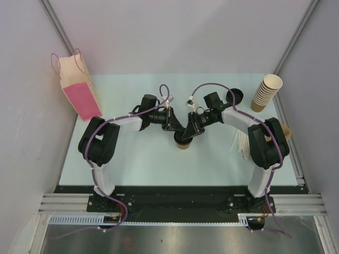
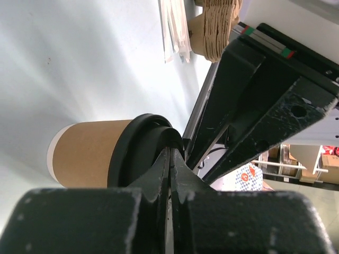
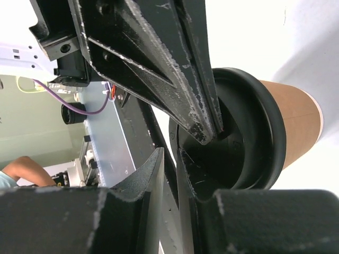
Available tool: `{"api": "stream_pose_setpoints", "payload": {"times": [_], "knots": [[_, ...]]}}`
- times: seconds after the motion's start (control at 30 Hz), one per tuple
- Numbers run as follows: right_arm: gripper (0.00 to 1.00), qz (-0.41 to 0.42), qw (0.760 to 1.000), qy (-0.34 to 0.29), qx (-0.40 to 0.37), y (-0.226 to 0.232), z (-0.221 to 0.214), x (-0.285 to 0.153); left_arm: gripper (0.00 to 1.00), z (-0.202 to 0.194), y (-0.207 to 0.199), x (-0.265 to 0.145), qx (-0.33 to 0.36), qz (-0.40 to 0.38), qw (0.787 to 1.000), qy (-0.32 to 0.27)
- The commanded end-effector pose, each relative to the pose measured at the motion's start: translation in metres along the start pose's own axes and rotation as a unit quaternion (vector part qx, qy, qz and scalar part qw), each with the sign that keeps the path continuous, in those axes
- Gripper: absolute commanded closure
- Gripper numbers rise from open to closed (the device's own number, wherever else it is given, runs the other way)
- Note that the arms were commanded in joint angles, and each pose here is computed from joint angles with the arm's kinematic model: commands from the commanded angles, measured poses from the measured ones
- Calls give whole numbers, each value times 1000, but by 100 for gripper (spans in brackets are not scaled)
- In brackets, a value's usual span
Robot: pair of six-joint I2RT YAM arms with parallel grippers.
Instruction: Pack the takeout coffee
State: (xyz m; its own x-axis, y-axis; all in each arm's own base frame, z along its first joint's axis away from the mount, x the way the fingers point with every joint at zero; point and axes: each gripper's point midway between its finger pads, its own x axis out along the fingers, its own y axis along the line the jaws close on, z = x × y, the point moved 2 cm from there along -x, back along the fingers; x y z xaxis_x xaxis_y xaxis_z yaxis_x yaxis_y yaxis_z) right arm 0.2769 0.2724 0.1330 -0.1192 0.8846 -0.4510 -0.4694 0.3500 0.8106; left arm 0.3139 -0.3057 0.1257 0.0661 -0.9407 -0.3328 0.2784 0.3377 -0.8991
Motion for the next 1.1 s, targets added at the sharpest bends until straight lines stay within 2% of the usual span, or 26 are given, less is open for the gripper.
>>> {"api": "stream_pose_setpoints", "payload": {"times": [0.0,0.27,0.43,0.63,0.67,0.77,0.87,0.9,0.93,0.97,1.0,1.03,1.07], "knots": [[80,-29,1000,6,3,-27,-5,5,97,1,19,3,1,21,1000,-1],[80,-40,999,17,19,-47,-17,5,98,-8,39,7,-24,37,999,7],[80,-28,999,9,15,-39,-12,3,94,-1,23,4,-12,14,1000,3],[75,4,998,-40,-41,9,18,-17,68,23,-40,-13,53,-46,997,-25],[74,12,998,-42,-47,17,21,-20,60,27,-49,-15,62,-50,996,-28],[69,36,995,-60,-74,44,28,-32,51,34,-76,-25,84,-64,994,-36],[57,39,988,-90,-117,71,38,-50,42,41,-99,-40,108,-62,991,-51],[48,37,986,-100,-128,77,43,-56,39,45,-99,-46,128,-53,988,-61],[43,27,984,-117,-134,81,48,-68,23,53,-109,-55,152,-38,984,-83],[37,20,983,-125,-135,82,51,-75,15,49,-99,-60,168,-6,983,-78],[26,10,981,-137,-138,82,56,-84,12,51,-97,-66,188,16,978,-85],[20,-16,978,-158,-133,76,61,-99,1,55,-93,-72,207,51,972,-94],[15,-32,976,-171,-128,70,64,-107,1,59,-88,-83,242,103,959,-108]]}}
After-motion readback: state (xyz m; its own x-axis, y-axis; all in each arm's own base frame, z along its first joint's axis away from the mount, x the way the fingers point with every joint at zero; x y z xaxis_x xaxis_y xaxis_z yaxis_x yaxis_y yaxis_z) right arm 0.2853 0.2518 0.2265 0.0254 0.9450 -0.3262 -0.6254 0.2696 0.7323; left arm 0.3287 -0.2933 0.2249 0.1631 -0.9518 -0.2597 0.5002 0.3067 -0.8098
